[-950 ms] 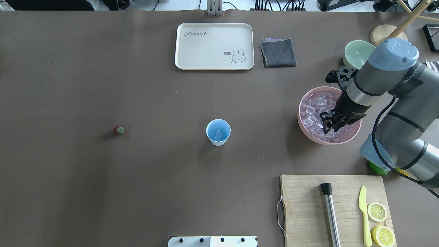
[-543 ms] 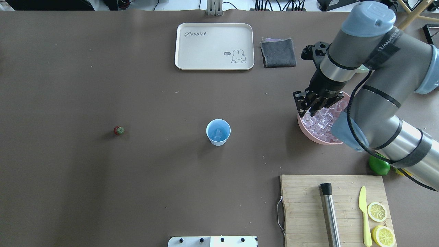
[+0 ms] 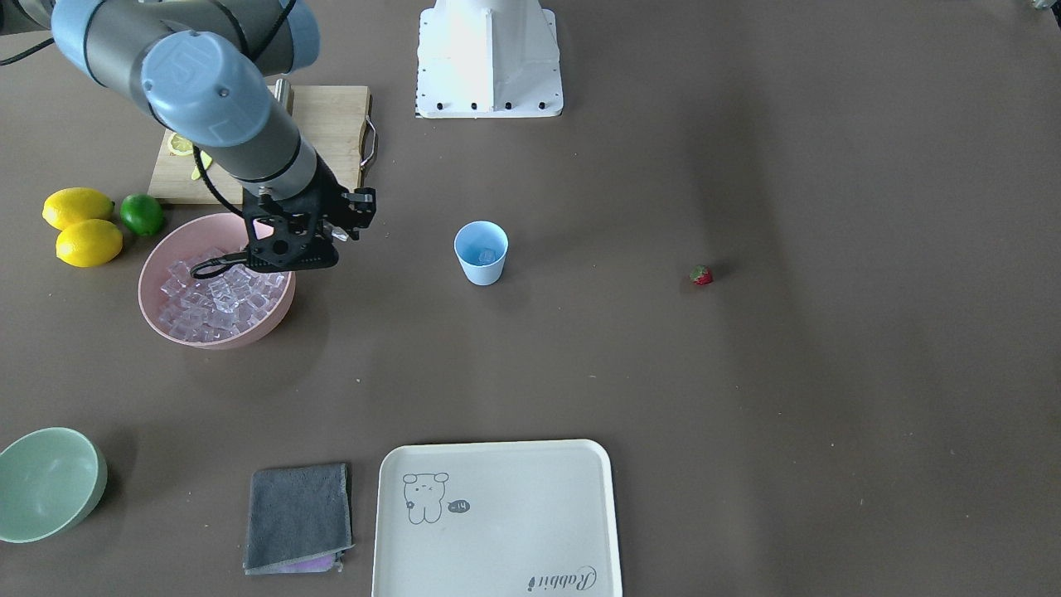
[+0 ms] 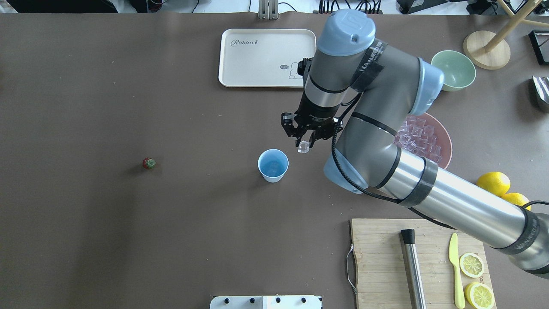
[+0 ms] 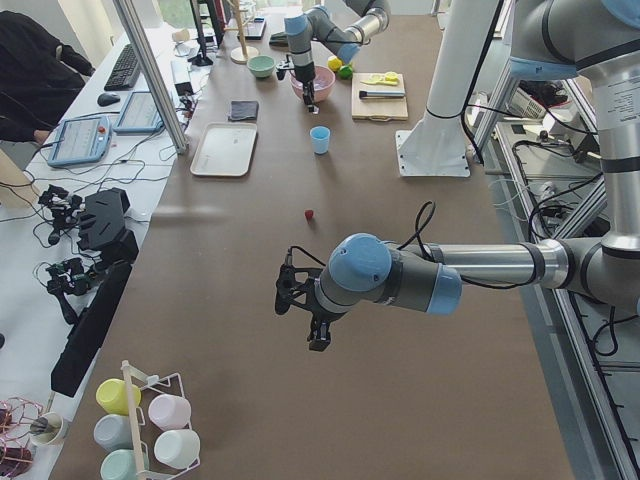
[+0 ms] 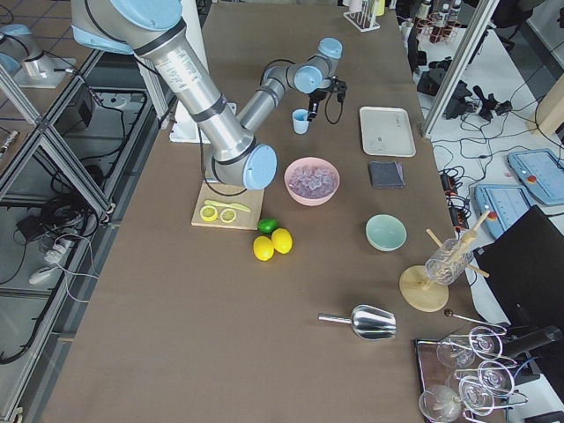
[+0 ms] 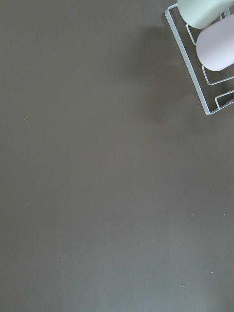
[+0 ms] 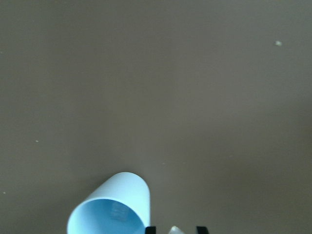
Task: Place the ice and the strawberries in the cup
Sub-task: 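Carry the ice cube with the right gripper and release it into the cup, then withdraw the right gripper toward its rest while the left arm reaches toward the strawberry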
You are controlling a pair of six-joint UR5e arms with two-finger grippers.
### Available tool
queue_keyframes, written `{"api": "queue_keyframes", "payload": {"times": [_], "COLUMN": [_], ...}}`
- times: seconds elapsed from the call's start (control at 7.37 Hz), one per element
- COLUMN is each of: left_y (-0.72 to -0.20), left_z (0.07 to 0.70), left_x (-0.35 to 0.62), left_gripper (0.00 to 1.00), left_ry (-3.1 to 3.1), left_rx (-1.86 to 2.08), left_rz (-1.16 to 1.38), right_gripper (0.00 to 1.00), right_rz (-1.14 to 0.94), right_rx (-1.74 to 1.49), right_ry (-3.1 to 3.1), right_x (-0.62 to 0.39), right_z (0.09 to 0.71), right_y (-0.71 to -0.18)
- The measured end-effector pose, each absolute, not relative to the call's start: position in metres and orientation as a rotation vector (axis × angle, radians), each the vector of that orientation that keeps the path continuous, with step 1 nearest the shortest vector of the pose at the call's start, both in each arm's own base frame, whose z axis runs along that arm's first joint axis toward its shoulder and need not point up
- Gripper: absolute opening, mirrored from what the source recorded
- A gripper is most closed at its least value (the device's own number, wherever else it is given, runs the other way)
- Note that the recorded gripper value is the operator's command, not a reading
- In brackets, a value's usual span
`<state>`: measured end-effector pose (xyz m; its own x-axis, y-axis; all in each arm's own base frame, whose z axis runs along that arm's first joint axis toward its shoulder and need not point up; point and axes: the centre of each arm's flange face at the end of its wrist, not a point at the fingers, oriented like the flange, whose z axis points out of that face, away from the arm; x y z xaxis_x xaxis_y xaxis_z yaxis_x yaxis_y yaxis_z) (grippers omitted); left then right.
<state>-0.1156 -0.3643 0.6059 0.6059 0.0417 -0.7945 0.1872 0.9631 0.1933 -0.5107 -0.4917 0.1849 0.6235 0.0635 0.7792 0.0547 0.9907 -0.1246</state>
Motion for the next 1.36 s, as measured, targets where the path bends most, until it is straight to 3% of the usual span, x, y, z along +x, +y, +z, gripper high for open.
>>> {"api": "queue_keyframes", "payload": {"times": [0.41,0.54,0.68,1.09,1.36], "left_y": [-0.365,-0.366,-0.366,-0.372,-0.398], "left_z": [0.606,0.605,0.604,0.6,0.568], "left_x": [-0.115,-0.115,-0.116,-0.111,-0.068], "left_gripper": [0.98,0.98,0.98,0.98,0.97], "left_ry": [0.919,0.919,0.919,0.927,0.985], "left_rx": [0.27,0.271,0.272,0.254,0.246], "left_rz": [-0.084,-0.084,-0.084,-0.111,-0.141], "right_gripper": [0.0,0.41,0.99,1.0,1.0], "right_rz": [0.045,0.046,0.044,0.036,0.046], "right_rx": [-0.133,-0.134,-0.136,-0.133,-0.115], "right_ry": [-0.943,-0.944,-0.943,-0.953,-0.963], "right_x": [-0.556,-0.558,-0.56,-0.554,-0.498], "right_z": [0.17,0.171,0.172,0.169,0.179], "right_y": [-0.472,-0.469,-0.467,-0.46,-0.461]}}
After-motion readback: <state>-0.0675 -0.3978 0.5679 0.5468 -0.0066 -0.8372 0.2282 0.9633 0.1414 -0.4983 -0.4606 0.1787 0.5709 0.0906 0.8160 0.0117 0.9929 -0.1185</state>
